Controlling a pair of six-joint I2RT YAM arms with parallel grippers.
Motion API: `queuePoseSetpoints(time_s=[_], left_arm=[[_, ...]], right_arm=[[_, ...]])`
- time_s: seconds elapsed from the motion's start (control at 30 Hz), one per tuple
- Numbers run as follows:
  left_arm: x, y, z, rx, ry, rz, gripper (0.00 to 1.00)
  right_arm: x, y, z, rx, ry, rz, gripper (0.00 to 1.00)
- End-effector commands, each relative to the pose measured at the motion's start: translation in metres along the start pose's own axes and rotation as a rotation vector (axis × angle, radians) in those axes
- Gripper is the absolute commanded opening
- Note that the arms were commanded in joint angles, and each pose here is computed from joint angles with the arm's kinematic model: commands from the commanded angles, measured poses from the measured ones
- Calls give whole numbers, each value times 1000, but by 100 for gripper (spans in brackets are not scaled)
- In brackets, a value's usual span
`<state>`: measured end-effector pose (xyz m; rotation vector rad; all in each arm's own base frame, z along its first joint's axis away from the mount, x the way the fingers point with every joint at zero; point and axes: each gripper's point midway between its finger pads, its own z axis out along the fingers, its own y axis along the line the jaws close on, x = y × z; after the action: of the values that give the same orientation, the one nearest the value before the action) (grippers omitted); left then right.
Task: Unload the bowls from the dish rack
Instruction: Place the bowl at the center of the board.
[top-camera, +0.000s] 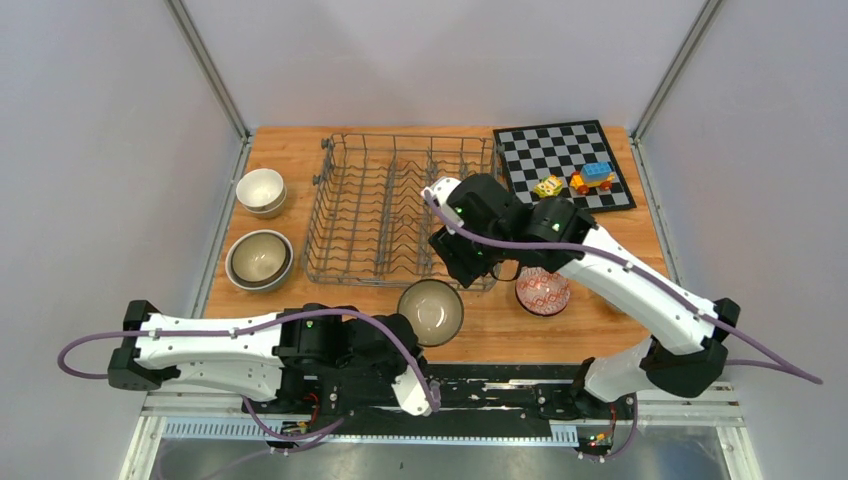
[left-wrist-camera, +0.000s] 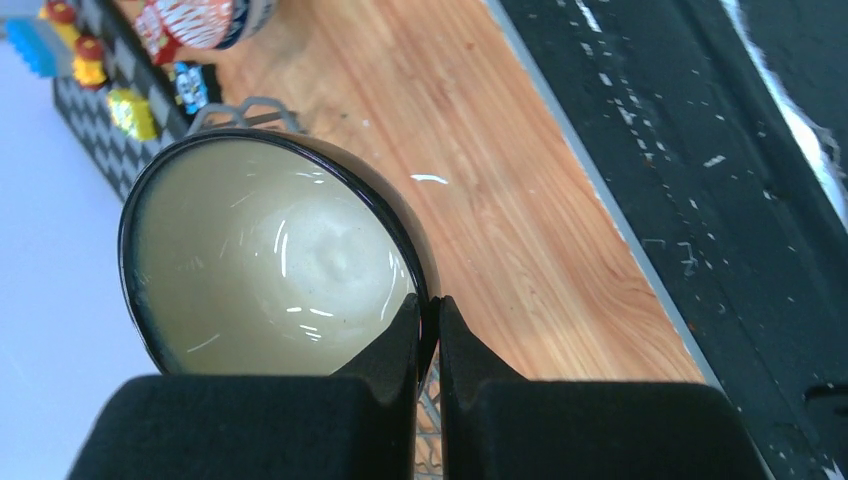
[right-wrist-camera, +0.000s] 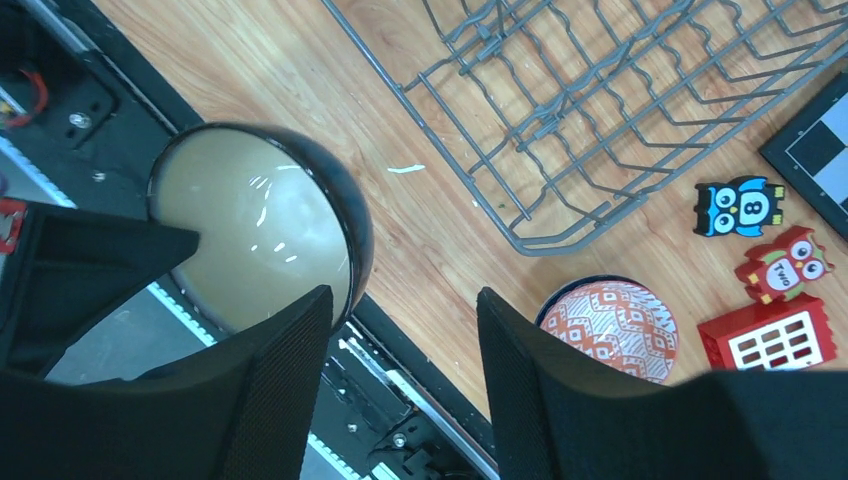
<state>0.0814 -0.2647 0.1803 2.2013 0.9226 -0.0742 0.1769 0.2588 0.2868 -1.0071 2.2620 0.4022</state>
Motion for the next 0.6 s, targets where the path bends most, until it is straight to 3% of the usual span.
queuePoseSetpoints(time_s=[0.0,0.57], left_arm=[[-18,14,-11,-21,-59,86,0],[-29,17,-18,-21,-112,74,0]], right_arm=[[6,-1,0,85,51,-65,57],[43,33,47,-3,166,-98,49]])
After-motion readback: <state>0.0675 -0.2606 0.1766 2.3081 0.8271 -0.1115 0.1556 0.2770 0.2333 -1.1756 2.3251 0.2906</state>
